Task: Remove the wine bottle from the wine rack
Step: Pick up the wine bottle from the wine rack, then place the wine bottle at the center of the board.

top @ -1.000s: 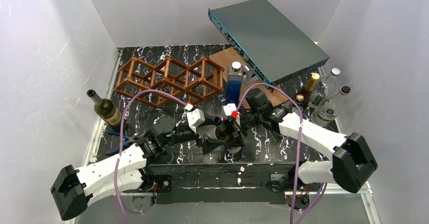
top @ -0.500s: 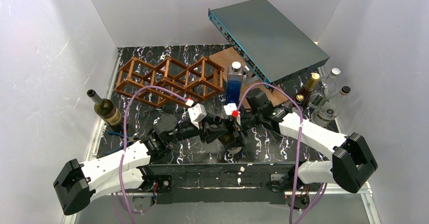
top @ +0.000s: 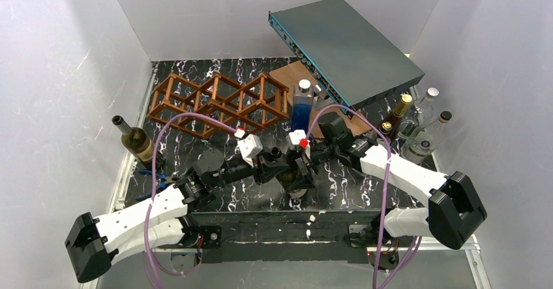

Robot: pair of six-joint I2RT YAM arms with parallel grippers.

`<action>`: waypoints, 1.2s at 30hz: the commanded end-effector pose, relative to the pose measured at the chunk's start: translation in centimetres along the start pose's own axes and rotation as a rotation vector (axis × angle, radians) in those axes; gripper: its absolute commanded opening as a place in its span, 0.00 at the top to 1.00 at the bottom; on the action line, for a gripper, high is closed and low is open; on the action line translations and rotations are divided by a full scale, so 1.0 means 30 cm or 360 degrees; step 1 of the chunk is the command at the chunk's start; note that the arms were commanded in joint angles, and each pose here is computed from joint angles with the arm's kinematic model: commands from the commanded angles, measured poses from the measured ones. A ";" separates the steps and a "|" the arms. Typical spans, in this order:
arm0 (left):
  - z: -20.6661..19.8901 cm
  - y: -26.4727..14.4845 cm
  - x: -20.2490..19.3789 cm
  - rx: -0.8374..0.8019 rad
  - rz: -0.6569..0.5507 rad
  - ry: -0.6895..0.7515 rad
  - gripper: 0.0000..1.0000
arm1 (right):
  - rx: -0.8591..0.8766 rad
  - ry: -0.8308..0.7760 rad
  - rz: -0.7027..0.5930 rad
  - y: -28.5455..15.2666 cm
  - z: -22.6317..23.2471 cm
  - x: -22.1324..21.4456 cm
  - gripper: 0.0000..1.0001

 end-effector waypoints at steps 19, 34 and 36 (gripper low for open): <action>0.259 -0.054 0.229 0.0752 0.0128 0.0334 1.00 | 0.0101 -0.0180 -0.0061 -0.087 0.045 0.055 0.01; 0.412 0.019 0.145 0.0908 0.0230 0.0132 1.00 | 0.0054 -0.0191 -0.0032 -0.094 0.038 0.037 0.02; 0.416 0.020 0.133 0.0919 0.0242 0.0120 0.96 | 0.0052 -0.0193 -0.0033 -0.096 0.038 0.037 0.02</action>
Point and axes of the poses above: each gripper's point midway between its finger pads, its own y axis out along the fingers, its own z axis along the line the jaws close on, x = y × z, the point moved 5 cm from there along -y, back along the fingers, and after that the axes turned 14 degrees about y, right-handed, at the moved point
